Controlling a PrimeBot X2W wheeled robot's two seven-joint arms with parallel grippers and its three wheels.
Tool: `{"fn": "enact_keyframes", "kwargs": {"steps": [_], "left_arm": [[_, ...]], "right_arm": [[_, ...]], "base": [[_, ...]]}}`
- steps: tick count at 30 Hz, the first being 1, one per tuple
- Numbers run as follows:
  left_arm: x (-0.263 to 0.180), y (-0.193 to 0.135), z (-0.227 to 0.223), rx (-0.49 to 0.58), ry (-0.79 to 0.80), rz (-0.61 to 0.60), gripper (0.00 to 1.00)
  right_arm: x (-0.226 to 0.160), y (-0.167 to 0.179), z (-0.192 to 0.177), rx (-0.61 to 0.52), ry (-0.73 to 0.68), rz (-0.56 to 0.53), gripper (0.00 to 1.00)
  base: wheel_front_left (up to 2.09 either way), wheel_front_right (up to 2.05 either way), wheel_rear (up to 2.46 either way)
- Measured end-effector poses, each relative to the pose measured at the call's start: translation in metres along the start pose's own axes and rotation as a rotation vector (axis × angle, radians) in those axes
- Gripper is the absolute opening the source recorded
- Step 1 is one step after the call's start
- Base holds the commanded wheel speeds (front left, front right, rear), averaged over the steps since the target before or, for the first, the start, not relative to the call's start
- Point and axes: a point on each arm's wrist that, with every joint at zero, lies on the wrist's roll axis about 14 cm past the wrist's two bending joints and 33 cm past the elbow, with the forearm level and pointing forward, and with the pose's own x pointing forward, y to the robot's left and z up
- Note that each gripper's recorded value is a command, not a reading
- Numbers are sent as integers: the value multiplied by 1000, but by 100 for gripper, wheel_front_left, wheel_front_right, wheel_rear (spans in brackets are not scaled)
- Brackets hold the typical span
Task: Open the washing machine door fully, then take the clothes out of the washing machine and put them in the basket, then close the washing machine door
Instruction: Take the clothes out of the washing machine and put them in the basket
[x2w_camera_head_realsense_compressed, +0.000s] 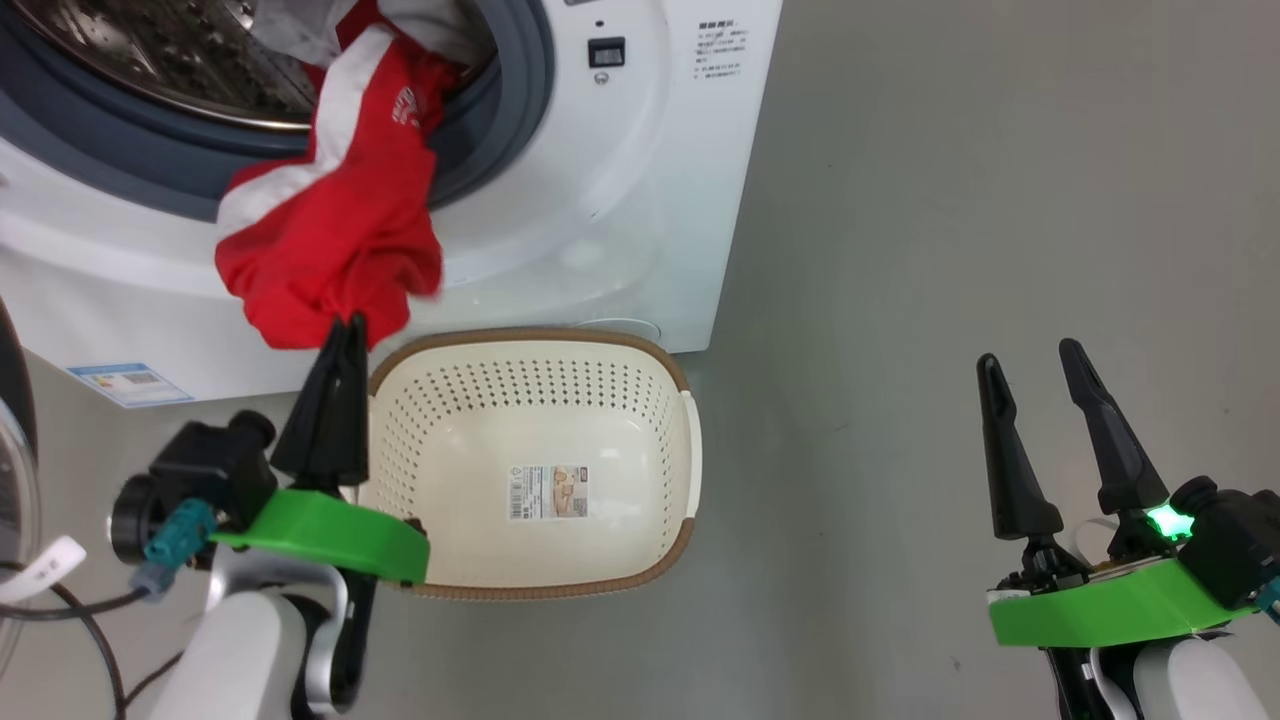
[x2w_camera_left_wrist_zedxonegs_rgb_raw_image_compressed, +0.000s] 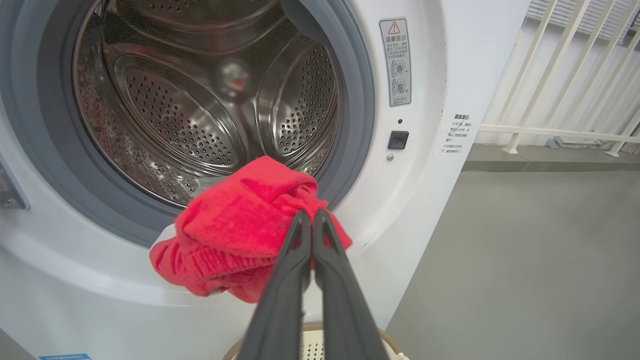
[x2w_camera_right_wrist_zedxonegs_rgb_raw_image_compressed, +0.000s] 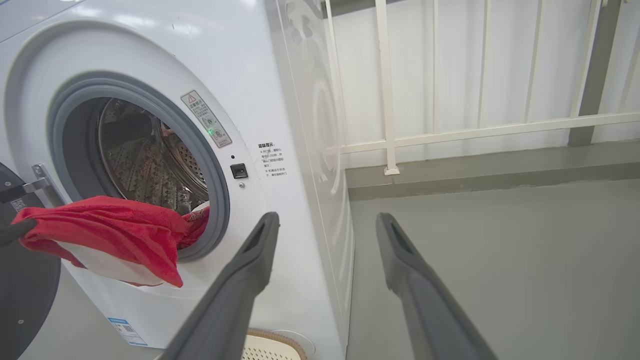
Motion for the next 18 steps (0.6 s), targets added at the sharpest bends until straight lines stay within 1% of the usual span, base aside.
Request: {"fn": "enact_keyframes", "kwargs": {"steps": [8,14,18], "left_arm": [[-16,-4,-5,-14,29,-6,0],[-24,-9,-29,-32,103,-12,0],[-27,-7,-57,-34,177,-7,0]], "right_arm": [[-6,1,5,1,-9,1,100],[-6,-1,6,-1,-11,-7,100],[-5,-3,0,-1,4,-11,100]], "base": [[0,0,0],[0,0,0],[0,0,0]]}}
